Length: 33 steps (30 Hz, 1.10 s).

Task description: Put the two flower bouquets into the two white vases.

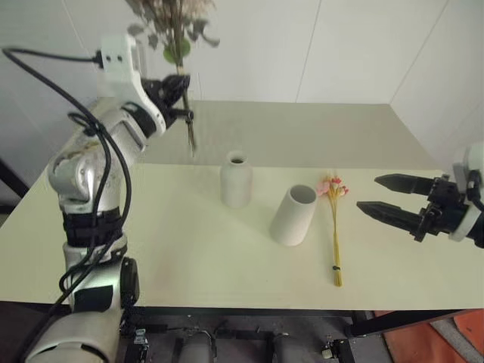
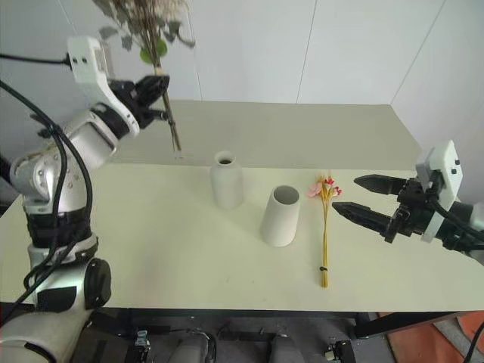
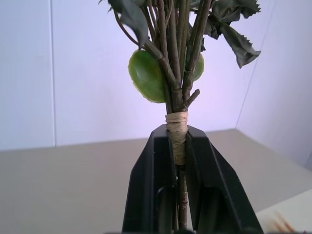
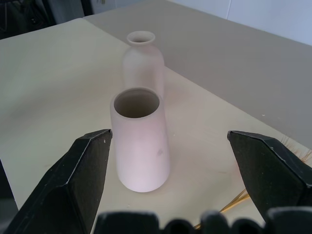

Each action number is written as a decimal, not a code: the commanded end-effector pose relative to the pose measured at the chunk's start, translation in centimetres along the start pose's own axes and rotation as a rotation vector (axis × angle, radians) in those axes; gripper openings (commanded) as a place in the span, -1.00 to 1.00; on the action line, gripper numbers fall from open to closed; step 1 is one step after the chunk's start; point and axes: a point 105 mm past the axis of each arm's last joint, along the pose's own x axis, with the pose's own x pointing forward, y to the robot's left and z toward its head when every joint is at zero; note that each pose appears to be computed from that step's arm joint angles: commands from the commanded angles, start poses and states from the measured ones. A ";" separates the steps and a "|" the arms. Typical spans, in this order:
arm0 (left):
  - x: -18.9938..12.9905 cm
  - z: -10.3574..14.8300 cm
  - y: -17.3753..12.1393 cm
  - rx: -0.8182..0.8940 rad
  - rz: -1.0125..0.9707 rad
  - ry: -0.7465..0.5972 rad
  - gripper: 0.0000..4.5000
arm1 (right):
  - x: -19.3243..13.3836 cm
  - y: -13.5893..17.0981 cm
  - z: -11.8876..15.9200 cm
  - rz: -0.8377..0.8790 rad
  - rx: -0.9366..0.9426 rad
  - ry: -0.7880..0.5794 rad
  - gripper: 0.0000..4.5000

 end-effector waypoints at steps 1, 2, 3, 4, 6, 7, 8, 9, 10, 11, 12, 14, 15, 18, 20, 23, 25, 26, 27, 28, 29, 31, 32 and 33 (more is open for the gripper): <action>1.6 0.0 -2.4 0.031 -0.098 -0.037 -0.98 | -0.7 0.3 1.6 -0.024 -0.054 -0.051 1.00; 2.1 -0.6 -3.1 0.037 -0.119 -0.027 -0.98 | -0.8 0.3 1.6 -0.030 -0.054 -0.051 1.00; 2.3 -1.1 -3.7 0.041 -0.141 -0.019 -0.98 | -0.9 0.3 1.6 -0.034 -0.053 -0.052 1.00; 2.5 -1.7 -4.4 0.041 -0.166 -0.012 -0.98 | -1.0 0.4 1.6 -0.038 -0.052 -0.053 1.00; 2.7 -2.6 -5.3 0.041 -0.203 0.001 -0.98 | -1.1 0.4 1.6 -0.049 -0.052 -0.049 1.00; 2.8 -2.8 -5.6 0.031 -0.215 0.006 -0.98 | -1.2 0.5 1.7 -0.052 -0.052 -0.048 1.00; 2.8 -3.2 -5.9 0.028 -0.223 0.012 -0.98 | -1.3 0.5 1.7 -0.056 -0.051 -0.047 1.00; 2.8 -3.5 -6.0 0.032 -0.234 0.017 -0.98 | -1.4 0.5 1.7 -0.059 -0.051 -0.046 1.00; 2.8 -3.8 -6.1 0.034 -0.240 0.022 -0.98 | -1.5 0.5 1.8 -0.063 -0.050 -0.047 1.00; 2.9 -4.1 -6.1 0.028 -0.247 0.029 -0.98 | -1.5 0.6 1.8 -0.067 -0.049 -0.046 1.00; 2.9 -4.2 -6.0 0.022 -0.253 0.034 -0.98 | -1.6 0.6 1.8 -0.070 -0.049 -0.046 1.00; 2.8 -4.7 -6.0 0.019 -0.270 0.047 -0.98 | -1.6 0.8 1.9 -0.072 -0.048 -0.047 1.00; 2.7 -4.8 -6.0 0.016 -0.281 0.052 -0.98 | -1.7 0.8 1.9 -0.073 -0.048 -0.047 1.00; 2.5 -5.2 -5.8 0.007 -0.298 0.060 -0.98 | -1.8 0.9 2.0 -0.083 -0.045 -0.047 1.00; 2.3 -5.2 -5.7 -0.006 -0.330 0.054 -0.98 | -1.8 0.9 1.9 -0.088 -0.043 -0.048 1.00; 2.1 -4.9 -4.9 -0.039 -0.360 0.042 -0.98 | -1.8 1.0 1.9 -0.091 -0.040 -0.052 1.00; 2.1 -4.6 -4.4 -0.032 -0.398 0.038 -0.98 | -1.7 1.0 1.7 -0.093 -0.036 -0.057 1.00; 2.0 -4.5 -4.3 -0.029 -0.415 0.038 -0.98 | -1.7 1.1 1.7 -0.094 -0.036 -0.058 1.00; 2.0 -4.4 -4.2 -0.027 -0.432 0.036 -0.98 | -1.7 1.1 1.7 -0.095 -0.035 -0.059 1.00; 2.0 -4.5 -4.0 -0.025 -0.445 0.041 -0.98 | -1.7 1.2 1.6 -0.096 -0.034 -0.062 1.00; 1.9 -4.5 -3.8 -0.020 -0.459 0.039 -0.98 | -1.7 1.2 1.6 -0.097 -0.033 -0.064 1.00; 2.3 -4.7 -3.4 -0.040 -0.457 0.045 -0.98 | -1.7 1.3 1.5 -0.100 -0.032 -0.069 1.00; 2.4 -5.0 -3.6 -0.033 -0.470 0.048 -0.98 | -1.7 1.4 1.5 -0.101 -0.032 -0.073 1.00; 2.4 -5.2 -3.8 -0.029 -0.483 0.055 -0.98 | -1.7 1.4 1.6 -0.104 -0.032 -0.078 1.00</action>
